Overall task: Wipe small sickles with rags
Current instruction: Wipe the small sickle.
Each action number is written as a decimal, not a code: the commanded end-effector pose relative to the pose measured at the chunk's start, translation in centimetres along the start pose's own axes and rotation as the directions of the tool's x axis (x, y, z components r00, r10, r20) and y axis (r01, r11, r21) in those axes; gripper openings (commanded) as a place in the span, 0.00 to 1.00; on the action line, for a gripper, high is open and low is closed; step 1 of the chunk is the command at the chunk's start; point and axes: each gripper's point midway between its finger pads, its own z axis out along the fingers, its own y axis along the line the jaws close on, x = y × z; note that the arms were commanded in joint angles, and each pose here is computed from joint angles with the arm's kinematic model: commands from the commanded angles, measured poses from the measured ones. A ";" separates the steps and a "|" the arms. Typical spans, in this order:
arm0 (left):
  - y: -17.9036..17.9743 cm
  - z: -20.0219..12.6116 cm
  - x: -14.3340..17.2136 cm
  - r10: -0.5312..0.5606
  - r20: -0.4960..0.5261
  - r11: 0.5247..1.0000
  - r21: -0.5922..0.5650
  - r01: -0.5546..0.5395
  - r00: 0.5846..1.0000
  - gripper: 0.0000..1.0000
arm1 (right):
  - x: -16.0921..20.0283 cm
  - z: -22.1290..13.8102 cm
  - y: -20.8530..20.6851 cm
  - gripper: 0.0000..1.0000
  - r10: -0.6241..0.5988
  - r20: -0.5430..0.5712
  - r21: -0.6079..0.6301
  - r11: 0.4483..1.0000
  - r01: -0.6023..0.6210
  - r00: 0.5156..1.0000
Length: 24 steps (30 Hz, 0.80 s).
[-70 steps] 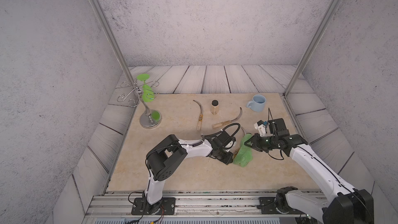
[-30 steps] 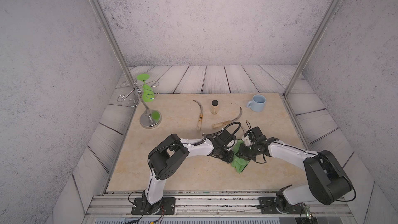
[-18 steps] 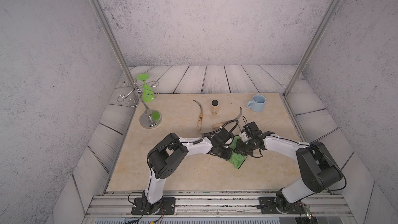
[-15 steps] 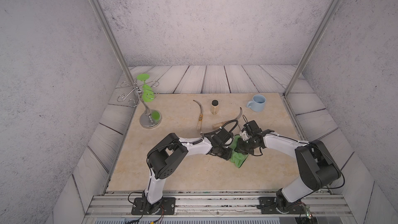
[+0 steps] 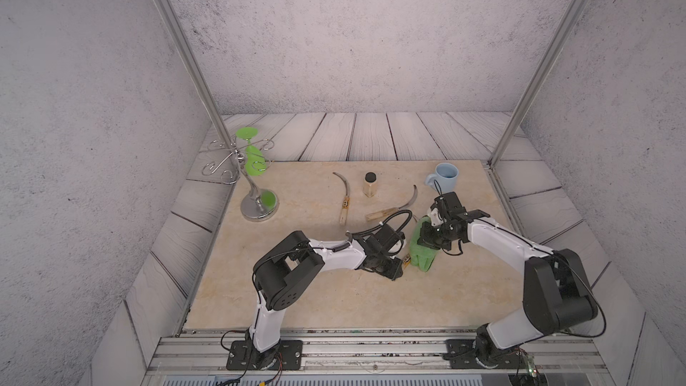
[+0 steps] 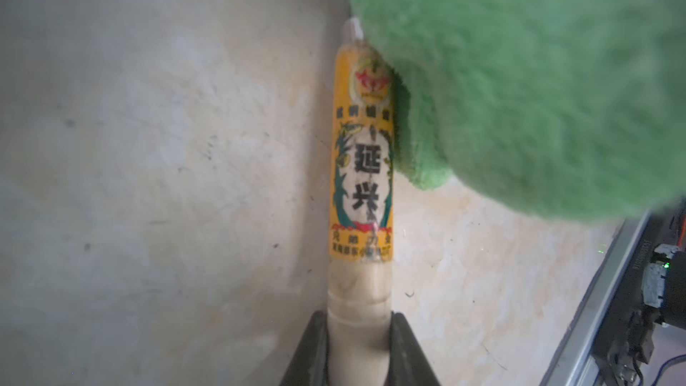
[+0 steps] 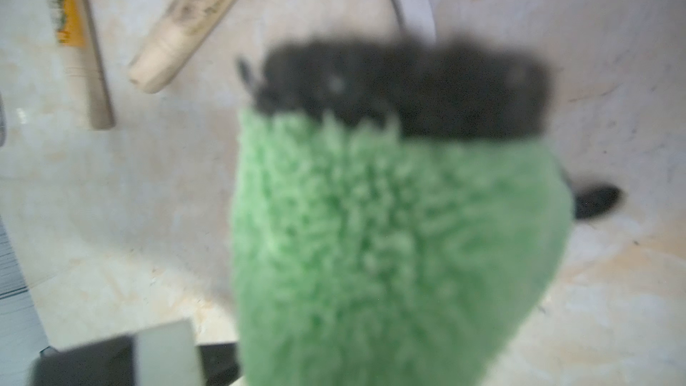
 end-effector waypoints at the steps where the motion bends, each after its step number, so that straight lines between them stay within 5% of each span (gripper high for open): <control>1: 0.8 0.9 2.3 -0.030 -0.075 0.999 -0.024 0.029 0.997 0.00 | 2.7 -3.2 1.8 0.08 -0.012 -0.006 -0.085 0.996 0.012 1.000; 15: 0.4 1.8 2.0 -0.048 -0.082 0.999 0.008 0.048 0.996 0.00 | 6.5 5.1 3.1 0.08 0.061 -0.132 -0.185 0.979 -0.085 0.989; 24: 0.7 1.5 2.7 -0.056 -0.093 0.998 -0.004 0.056 0.994 0.00 | 5.5 8.0 -0.8 0.07 0.106 -0.129 -0.001 0.994 -0.107 0.986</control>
